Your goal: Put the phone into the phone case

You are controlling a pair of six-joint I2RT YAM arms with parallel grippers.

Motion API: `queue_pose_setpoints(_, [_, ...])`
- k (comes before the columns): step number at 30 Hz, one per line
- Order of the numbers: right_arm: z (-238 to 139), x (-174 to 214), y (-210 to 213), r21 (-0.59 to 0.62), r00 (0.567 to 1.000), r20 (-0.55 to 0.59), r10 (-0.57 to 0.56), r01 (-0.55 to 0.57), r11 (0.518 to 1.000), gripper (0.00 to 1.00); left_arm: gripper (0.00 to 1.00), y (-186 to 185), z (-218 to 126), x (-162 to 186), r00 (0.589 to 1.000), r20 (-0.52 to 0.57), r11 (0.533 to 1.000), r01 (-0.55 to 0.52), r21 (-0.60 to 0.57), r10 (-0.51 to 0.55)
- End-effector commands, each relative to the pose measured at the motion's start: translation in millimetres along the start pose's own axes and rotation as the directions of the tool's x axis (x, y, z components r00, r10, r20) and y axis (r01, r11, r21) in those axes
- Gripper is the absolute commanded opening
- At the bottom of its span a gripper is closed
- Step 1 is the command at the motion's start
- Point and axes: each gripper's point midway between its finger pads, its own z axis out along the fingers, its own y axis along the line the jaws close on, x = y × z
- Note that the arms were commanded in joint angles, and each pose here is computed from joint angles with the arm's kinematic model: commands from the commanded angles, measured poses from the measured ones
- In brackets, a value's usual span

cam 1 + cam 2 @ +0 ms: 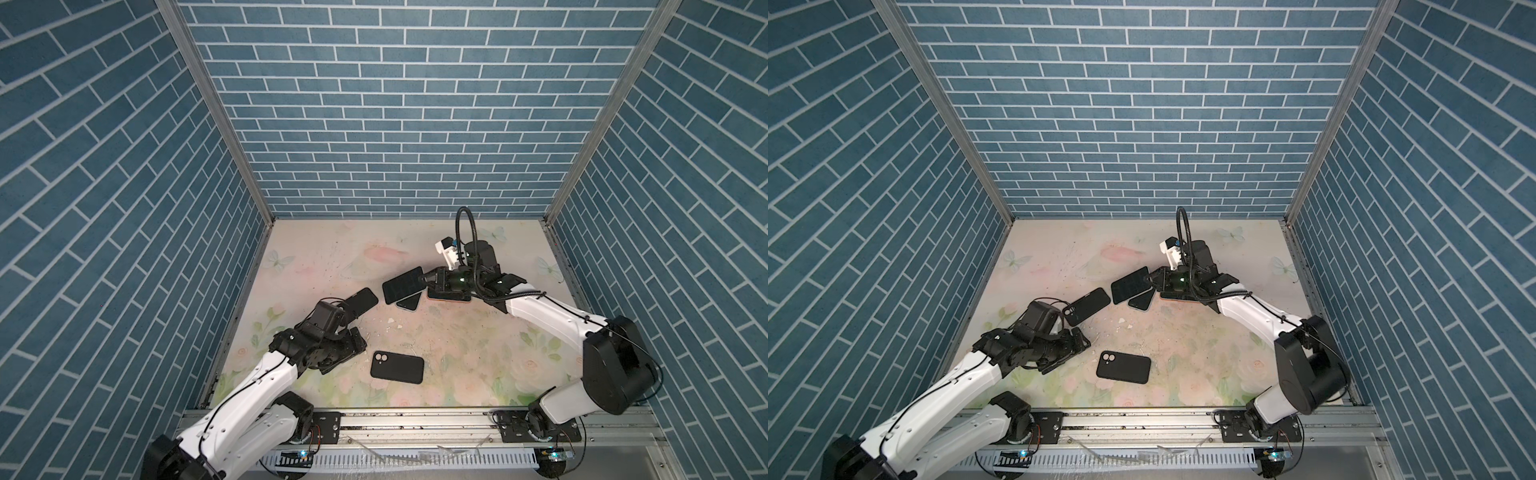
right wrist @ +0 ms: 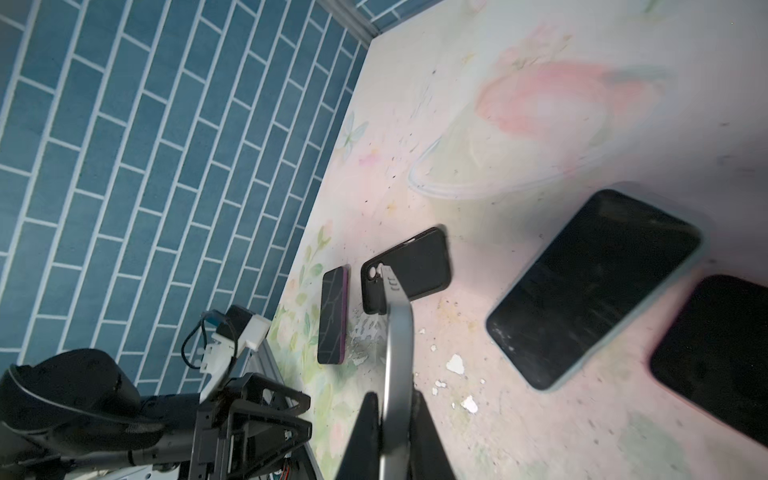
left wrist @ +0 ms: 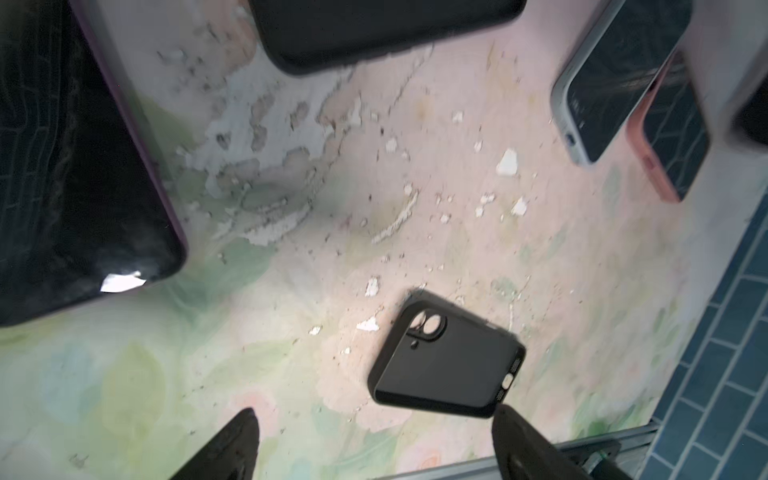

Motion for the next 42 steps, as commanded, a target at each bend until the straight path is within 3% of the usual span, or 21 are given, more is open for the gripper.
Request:
queue_pose_setpoints(1, [-29.6, -13.9, -16.7, 0.147, 0.993, 0.102, -0.052, 0.037, 0.988, 0.00, 0.84, 0.7, 5.2, 14.6, 0.998, -0.046, 0.993, -0.041, -0.113, 0.036])
queue_pose_setpoints(6, [-60.8, -14.8, -26.8, 0.221, 0.982, 0.167, -0.086, 0.048, 0.974, 0.00, 0.75, -10.6, 17.3, 30.6, 0.993, -0.088, 0.968, -0.101, -0.232, 0.083])
queue_pose_setpoints(14, [-77.7, -11.5, -23.8, 0.209, 0.975, 0.192, -0.112, 0.071, 0.975, 0.00, 0.61, -9.3, 32.8, 32.9, 0.992, -0.065, 0.938, -0.126, -0.322, 0.111])
queue_pose_setpoints(22, [-80.4, -14.0, -24.3, 0.179, 0.974, 0.199, -0.108, 0.072, 0.981, 0.00, 0.44, -12.5, 52.4, 25.6, 0.973, -0.067, 0.921, -0.231, -0.315, 0.221])
queue_pose_setpoints(31, [-81.6, -16.7, -29.0, 0.177, 0.974, 0.204, -0.095, 0.059, 0.982, 0.00, 0.33, -16.5, 75.0, 31.7, 0.938, -0.139, 0.897, -0.344, -0.278, 0.316])
queue_pose_setpoints(36, [-80.1, -19.6, -30.1, 0.175, 0.975, 0.204, -0.086, 0.050, 0.983, 0.00, 0.17, -13.2, 79.9, 30.0, 0.928, -0.154, 0.879, -0.371, -0.301, 0.339])
queue_pose_setpoints(42, [-78.5, -20.3, -32.5, 0.182, 0.977, 0.197, -0.077, 0.041, 0.982, 0.00, 0.00, -18.2, 79.9, 25.8, 0.941, -0.138, 0.891, -0.337, -0.303, 0.309])
